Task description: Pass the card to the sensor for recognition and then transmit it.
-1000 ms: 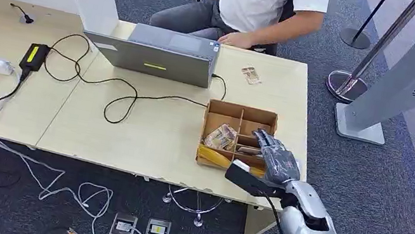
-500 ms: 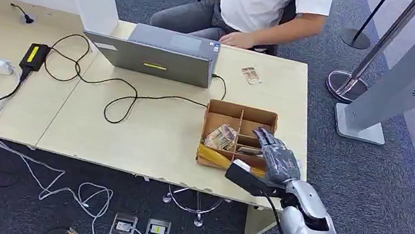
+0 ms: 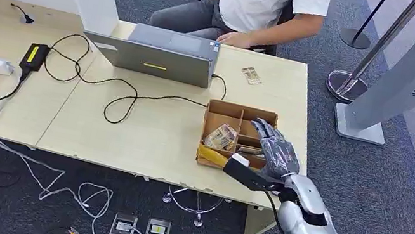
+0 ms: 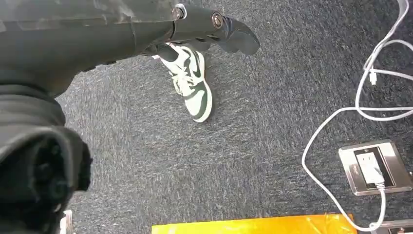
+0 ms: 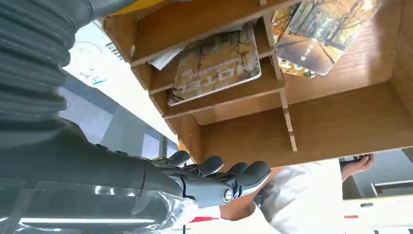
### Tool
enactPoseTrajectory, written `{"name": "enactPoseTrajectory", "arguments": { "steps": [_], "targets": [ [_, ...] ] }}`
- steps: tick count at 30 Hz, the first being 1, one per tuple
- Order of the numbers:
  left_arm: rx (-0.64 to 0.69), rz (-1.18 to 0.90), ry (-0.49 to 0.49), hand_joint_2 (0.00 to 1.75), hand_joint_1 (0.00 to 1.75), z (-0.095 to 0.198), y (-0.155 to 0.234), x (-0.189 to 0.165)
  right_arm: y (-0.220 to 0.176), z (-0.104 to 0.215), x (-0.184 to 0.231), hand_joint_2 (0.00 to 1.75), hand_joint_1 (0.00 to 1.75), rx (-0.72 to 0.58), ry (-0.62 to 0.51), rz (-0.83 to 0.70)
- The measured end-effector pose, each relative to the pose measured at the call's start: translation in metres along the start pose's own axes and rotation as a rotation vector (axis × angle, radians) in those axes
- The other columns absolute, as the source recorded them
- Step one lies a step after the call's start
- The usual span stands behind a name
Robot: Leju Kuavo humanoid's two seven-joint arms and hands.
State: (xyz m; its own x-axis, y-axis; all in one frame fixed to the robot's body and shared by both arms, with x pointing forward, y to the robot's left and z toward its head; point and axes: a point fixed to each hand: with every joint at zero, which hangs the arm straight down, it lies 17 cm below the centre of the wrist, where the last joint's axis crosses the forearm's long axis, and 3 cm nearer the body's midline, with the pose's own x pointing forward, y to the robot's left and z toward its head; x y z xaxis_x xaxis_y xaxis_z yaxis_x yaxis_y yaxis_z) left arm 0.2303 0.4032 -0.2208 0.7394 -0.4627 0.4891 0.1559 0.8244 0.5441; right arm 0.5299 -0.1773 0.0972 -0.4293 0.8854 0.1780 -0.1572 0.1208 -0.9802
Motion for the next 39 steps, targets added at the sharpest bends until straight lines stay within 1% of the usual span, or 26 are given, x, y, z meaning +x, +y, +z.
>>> {"name": "enactPoseTrajectory", "arguments": {
  "steps": [26,27,28,29,39],
  "targets": [
    [-0.001,-0.001,0.000,0.00,0.00,0.000,0.000,-0.001,-0.005,-0.002,0.004,1.75,0.00,-0.013,-0.007,-0.002],
    [-0.001,-0.002,0.000,0.00,0.00,0.000,-0.001,0.000,-0.005,-0.003,0.005,1.75,0.28,-0.013,-0.008,-0.003],
    [-0.001,-0.002,-0.001,0.00,0.00,0.000,-0.001,0.000,-0.004,-0.003,0.006,1.75,1.69,-0.011,-0.009,-0.004],
    [-0.002,-0.003,-0.001,0.00,0.00,0.000,-0.001,0.000,-0.004,-0.003,0.006,1.75,1.75,-0.008,-0.009,-0.005],
    [-0.008,-0.008,-0.005,0.00,0.00,0.001,-0.003,0.001,0.006,-0.001,0.005,1.75,1.75,0.037,0.001,-0.011]
  ]
}}
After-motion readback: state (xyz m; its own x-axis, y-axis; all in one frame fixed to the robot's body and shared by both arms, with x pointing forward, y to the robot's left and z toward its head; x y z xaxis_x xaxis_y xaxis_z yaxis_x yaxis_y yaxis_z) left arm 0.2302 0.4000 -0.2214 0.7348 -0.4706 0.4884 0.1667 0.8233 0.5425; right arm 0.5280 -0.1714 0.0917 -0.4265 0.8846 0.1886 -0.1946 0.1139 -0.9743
